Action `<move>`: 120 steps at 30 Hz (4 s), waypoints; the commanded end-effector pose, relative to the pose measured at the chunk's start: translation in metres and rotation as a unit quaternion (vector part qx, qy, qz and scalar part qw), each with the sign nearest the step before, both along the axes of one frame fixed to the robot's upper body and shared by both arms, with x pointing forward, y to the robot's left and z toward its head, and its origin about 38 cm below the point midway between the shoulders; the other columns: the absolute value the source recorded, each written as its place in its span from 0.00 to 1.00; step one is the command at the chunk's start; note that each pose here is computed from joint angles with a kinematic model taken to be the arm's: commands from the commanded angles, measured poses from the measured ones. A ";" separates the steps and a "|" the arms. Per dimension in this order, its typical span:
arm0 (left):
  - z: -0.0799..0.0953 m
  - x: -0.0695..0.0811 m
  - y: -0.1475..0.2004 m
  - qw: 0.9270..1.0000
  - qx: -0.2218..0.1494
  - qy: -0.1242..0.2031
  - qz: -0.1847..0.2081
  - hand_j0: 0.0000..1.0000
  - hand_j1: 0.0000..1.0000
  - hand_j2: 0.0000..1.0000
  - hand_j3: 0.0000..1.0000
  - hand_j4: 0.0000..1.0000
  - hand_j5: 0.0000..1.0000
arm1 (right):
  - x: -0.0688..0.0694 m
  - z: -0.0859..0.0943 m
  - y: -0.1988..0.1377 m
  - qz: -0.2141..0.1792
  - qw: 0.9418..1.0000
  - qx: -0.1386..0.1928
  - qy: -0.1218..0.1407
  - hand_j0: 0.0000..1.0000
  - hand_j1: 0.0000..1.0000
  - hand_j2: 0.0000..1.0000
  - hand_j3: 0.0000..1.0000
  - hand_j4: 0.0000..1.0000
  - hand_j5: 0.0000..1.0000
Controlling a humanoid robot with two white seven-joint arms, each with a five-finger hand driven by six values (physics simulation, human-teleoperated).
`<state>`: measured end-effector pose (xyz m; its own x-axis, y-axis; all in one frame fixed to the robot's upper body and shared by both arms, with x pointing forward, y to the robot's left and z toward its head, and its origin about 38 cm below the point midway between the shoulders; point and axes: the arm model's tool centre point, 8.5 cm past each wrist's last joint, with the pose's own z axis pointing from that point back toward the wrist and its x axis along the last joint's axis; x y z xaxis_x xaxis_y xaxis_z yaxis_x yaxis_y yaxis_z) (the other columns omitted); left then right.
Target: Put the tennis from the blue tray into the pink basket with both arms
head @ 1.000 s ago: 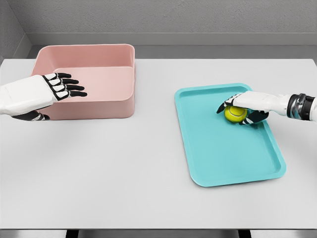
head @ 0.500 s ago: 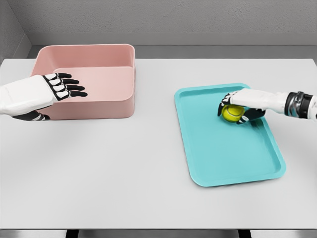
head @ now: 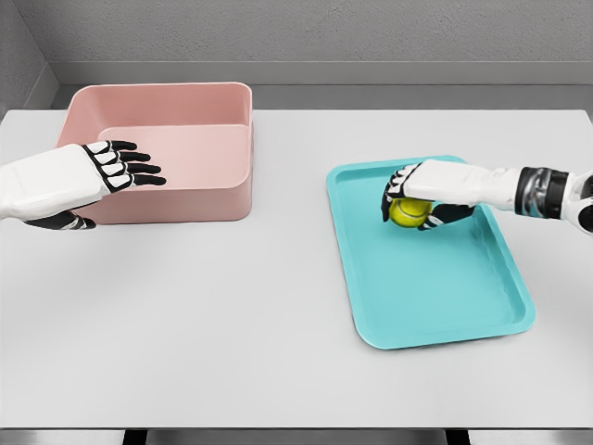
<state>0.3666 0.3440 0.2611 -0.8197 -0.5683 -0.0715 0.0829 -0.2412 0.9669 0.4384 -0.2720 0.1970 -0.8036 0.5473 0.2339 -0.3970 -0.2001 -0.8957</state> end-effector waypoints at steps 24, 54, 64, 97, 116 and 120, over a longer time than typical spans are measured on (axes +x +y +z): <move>0.000 0.000 0.001 1.000 -0.002 0.001 0.001 1.00 1.00 1.00 1.00 1.00 1.00 | -0.035 0.008 0.142 0.157 0.985 0.026 -0.067 0.46 0.46 0.46 0.46 0.46 0.46; 0.000 0.000 0.000 1.000 -0.002 0.002 0.000 1.00 1.00 1.00 1.00 1.00 1.00 | -0.027 -0.051 0.179 0.153 0.988 0.003 -0.008 0.94 0.94 0.94 0.94 0.94 0.94; -0.001 -0.001 0.000 1.000 -0.002 0.002 0.000 1.00 1.00 1.00 1.00 1.00 1.00 | -0.023 -0.038 0.177 0.147 0.989 0.016 -0.022 0.99 0.99 0.99 0.99 0.99 0.99; -0.074 0.004 -0.128 0.990 0.014 0.018 -0.139 1.00 1.00 1.00 1.00 1.00 1.00 | -0.085 0.033 -0.090 -0.165 0.955 0.218 -0.114 1.00 1.00 1.00 1.00 1.00 1.00; -0.092 0.038 -0.182 0.985 0.023 0.039 -0.166 1.00 1.00 1.00 1.00 1.00 1.00 | -0.085 0.033 -0.090 -0.165 0.955 0.218 -0.114 1.00 1.00 1.00 1.00 1.00 1.00; -0.097 0.040 -0.181 0.985 0.024 0.045 -0.162 1.00 1.00 1.00 1.00 1.00 1.00 | -0.085 0.033 -0.090 -0.165 0.955 0.218 -0.114 1.00 1.00 1.00 1.00 1.00 1.00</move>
<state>0.4054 0.1628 0.1678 -0.9636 -0.2662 -0.0236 0.0644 -0.3170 0.9462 0.3530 -0.3622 0.2294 -0.6609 0.6729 0.3322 -0.1586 0.3075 -0.9382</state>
